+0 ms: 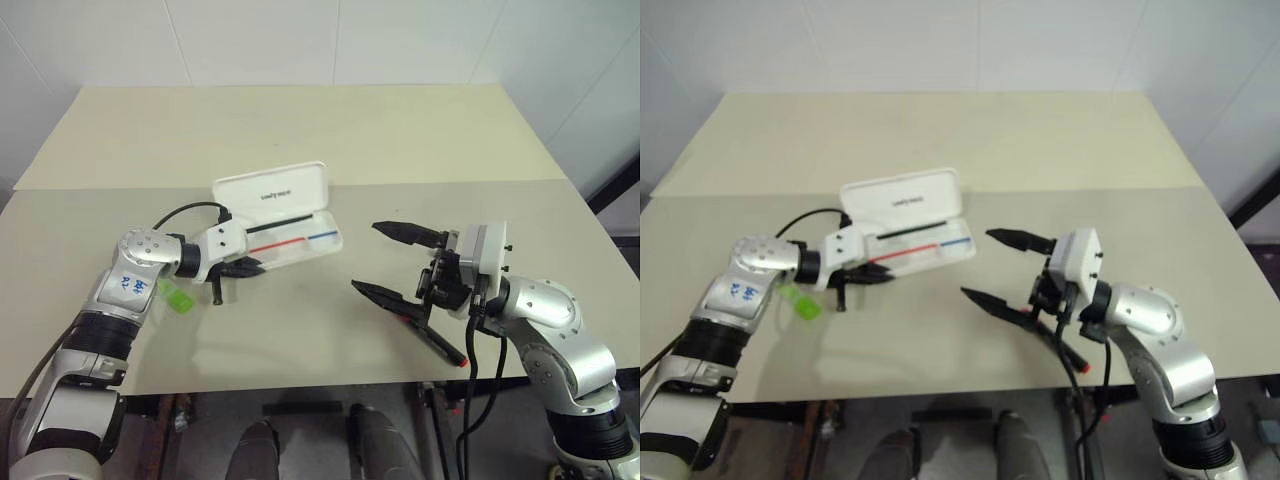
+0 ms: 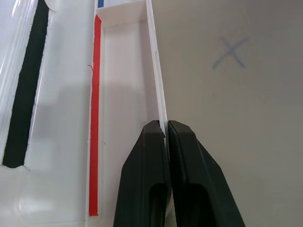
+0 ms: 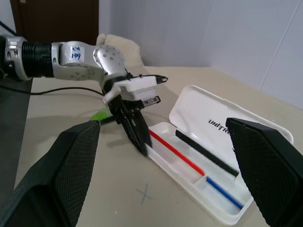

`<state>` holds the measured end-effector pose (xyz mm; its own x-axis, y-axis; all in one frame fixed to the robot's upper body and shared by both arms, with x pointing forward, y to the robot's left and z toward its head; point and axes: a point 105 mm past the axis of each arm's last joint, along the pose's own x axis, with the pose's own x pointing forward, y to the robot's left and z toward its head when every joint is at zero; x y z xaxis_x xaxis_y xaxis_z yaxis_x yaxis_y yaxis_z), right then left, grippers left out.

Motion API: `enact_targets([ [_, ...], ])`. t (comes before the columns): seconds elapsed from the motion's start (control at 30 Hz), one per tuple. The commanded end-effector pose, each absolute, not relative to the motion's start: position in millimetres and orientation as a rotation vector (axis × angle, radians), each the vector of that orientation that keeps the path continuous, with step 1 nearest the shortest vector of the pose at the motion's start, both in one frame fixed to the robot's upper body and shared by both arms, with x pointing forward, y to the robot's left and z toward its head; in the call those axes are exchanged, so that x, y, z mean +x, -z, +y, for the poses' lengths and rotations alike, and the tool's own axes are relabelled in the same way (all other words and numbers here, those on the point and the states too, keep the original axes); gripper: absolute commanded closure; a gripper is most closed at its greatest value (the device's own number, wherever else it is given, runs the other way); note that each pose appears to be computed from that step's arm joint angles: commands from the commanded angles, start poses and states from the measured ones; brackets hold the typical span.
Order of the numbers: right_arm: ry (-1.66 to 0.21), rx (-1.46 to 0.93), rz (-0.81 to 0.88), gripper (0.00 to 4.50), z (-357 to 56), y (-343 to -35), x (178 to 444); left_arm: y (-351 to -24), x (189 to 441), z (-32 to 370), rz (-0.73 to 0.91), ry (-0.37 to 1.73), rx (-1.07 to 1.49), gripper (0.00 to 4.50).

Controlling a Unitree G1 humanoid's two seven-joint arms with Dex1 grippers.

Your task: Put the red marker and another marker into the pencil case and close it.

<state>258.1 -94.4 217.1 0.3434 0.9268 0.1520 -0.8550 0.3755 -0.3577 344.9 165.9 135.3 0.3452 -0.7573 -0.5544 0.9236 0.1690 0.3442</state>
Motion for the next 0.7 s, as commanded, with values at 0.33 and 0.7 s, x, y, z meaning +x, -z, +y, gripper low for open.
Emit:
enact_targets([
  [0.33,-1.155,-0.247,-0.376,0.00,-104.0,-224.8,253.6,-148.9,305.2,151.1,0.215,1.379,0.791,4.48],
  [0.7,-1.151,-0.252,-0.369,0.00,-106.5,-226.3,250.3,-139.1,301.1,126.1,0.208,1.423,0.773,4.48],
])
